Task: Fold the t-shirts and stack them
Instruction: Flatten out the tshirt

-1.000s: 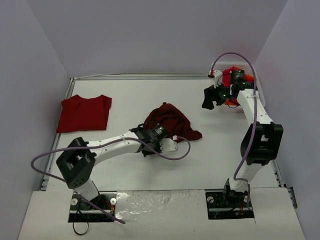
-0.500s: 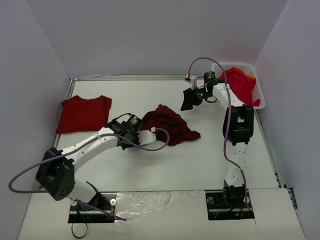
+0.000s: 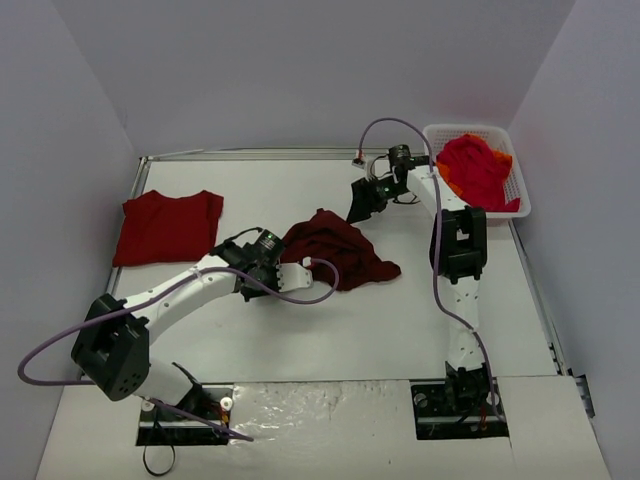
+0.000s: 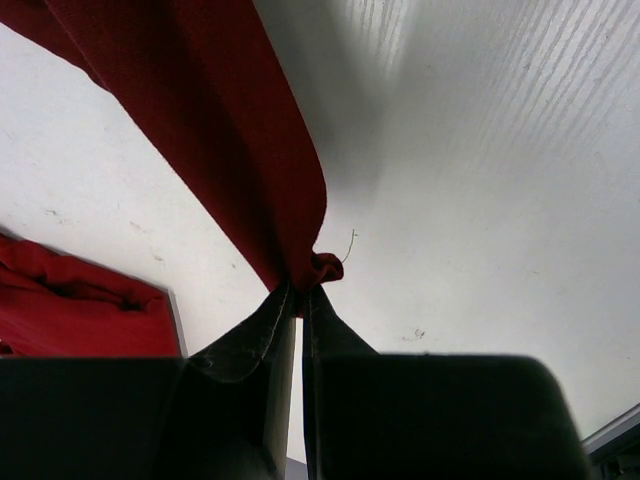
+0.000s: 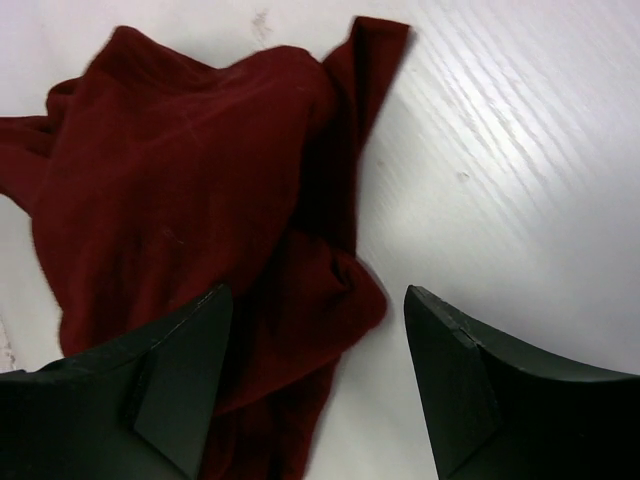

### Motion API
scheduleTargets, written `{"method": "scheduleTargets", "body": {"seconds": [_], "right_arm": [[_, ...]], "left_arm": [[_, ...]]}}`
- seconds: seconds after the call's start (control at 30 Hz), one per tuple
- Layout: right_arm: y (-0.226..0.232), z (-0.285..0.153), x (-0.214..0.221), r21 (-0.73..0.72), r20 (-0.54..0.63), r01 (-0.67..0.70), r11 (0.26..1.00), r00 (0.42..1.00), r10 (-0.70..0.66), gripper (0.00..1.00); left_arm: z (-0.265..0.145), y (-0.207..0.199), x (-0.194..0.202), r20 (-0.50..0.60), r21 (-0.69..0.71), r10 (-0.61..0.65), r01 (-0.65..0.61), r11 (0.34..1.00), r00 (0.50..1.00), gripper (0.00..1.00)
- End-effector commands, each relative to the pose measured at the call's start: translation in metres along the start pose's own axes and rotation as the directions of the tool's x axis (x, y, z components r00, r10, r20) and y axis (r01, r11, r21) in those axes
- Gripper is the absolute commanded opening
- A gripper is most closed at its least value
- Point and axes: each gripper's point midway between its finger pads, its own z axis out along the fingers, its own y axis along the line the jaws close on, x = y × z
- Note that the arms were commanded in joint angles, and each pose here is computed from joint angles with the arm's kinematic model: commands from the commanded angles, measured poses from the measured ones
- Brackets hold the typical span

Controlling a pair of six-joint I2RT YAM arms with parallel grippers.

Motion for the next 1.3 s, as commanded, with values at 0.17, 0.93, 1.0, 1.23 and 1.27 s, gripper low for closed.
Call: {"method": "scheduleTargets", "body": {"seconds": [0.17, 0.93, 1.0, 1.23, 1.27], "right_arm": [[0.06, 0.031, 0.022, -0.135, -0.126, 0.027, 0.99, 0.991, -0.044, 0.65], [0.073, -0.082, -0.047, 0.221, -0.06, 0.264, 0.939, 0.964, -0.257, 0.0], [0.087, -0.112, -0.066, 0.28, -0.017, 0.296, 0.913, 0.953, -0.304, 0.0], [0.152, -0.163, -0.092, 0.318, 0.084, 0.37, 0.873, 0.906, -0.414, 0.0], [0.161, -0.154, -0.085, 0.287, 0.075, 0.377, 0.881, 0.908, -0.413, 0.0]], "left_arm": [[-0.002, 0.007, 0.003, 0.002, -0.011, -0.017, 0.017, 1.0, 1.0, 0.02], [-0.027, 0.067, 0.033, -0.022, -0.237, -0.125, 0.117, 0.964, 0.992, 0.02], [-0.039, 0.085, 0.036, -0.01, -0.301, -0.157, 0.146, 0.942, 0.988, 0.02], [-0.067, 0.116, 0.038, 0.009, -0.408, -0.189, 0.177, 0.896, 0.982, 0.02], [-0.069, 0.118, 0.038, 0.01, -0.413, -0.192, 0.179, 0.893, 0.981, 0.02]]}}
